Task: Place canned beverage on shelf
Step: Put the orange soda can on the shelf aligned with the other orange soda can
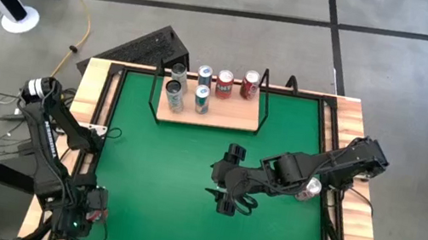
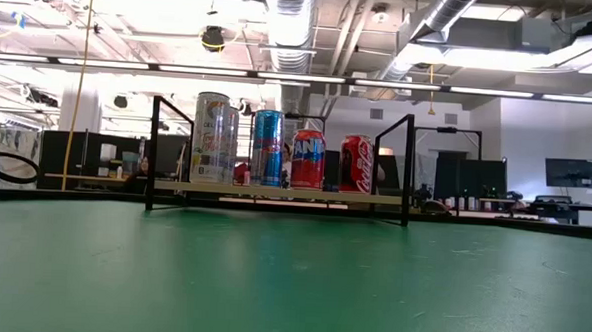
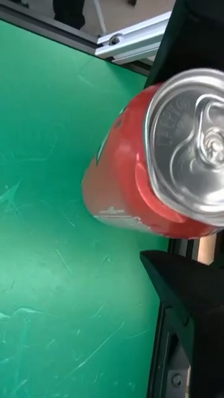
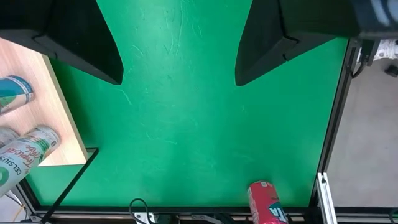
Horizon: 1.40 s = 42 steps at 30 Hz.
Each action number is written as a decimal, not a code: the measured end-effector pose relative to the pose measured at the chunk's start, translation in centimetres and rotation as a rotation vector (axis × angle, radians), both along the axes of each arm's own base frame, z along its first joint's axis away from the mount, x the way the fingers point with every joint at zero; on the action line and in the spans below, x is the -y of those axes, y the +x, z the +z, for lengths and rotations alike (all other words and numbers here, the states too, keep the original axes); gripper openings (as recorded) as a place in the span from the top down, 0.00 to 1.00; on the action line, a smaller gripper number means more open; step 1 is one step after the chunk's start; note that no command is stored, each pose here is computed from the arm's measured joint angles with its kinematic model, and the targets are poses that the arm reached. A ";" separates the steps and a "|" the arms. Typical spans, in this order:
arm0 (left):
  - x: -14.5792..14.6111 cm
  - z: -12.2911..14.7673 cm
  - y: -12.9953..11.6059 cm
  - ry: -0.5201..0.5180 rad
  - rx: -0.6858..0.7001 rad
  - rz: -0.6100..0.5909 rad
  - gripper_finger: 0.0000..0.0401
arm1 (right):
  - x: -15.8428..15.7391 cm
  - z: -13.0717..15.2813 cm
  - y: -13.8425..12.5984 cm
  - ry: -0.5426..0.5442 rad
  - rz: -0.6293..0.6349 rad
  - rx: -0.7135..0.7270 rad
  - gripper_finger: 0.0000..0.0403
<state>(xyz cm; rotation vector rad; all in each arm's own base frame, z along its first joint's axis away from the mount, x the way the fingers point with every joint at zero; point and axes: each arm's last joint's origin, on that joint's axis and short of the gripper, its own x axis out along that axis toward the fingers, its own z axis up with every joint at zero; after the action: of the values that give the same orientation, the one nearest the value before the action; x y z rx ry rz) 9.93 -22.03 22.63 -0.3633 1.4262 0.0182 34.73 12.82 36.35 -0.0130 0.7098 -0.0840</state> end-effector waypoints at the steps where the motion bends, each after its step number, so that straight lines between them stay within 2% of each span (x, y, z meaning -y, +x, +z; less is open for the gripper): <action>1: 0.0 0.0 0.0 -0.004 -0.008 -0.001 0.11 | 0.0 0.0 0.0 -0.001 0.001 -0.003 0.17; 5: -0.2 0.0 0.1 -0.012 -0.061 0.002 0.30 | -0.5 -0.2 -0.5 -0.015 0.019 -0.034 0.17; 8: -0.6 0.0 0.8 -0.032 -0.101 0.020 0.30 | -1.3 -0.1 -1.4 -0.044 0.075 -0.060 0.17; 12: -1.7 0.3 3.1 -0.093 -0.140 0.077 0.30 | -2.5 0.6 -3.4 -0.095 0.156 -0.091 0.18; 17: -3.9 3.1 7.9 -0.170 -0.014 0.143 0.30 | -2.4 2.3 -6.6 -0.168 0.179 -0.105 0.20; 24: -9.7 8.6 14.1 -0.186 0.213 0.261 0.30 | -0.4 3.2 -11.4 -0.206 0.215 -0.087 0.20; 28: -13.1 11.6 17.2 -0.105 0.289 0.254 0.30 | 1.9 2.1 -13.8 -0.175 0.182 -0.027 0.20; 33: -17.4 14.4 21.3 0.008 0.360 0.184 0.30 | 4.8 1.5 -15.2 -0.094 0.091 0.178 0.20; 37: -20.9 14.7 24.4 0.117 0.400 0.102 0.30 | 7.1 1.4 -15.2 -0.070 -0.016 0.286 0.20; 42: -25.8 13.0 27.3 0.242 0.371 0.024 0.30 | 9.8 1.0 -14.2 -0.060 -0.145 0.284 0.20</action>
<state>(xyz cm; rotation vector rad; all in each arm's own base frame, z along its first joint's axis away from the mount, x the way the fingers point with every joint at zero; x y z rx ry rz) 37.19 3.81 35.64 -0.1713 1.0382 0.1354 20.54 3.07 37.31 -0.0072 0.4233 -0.2409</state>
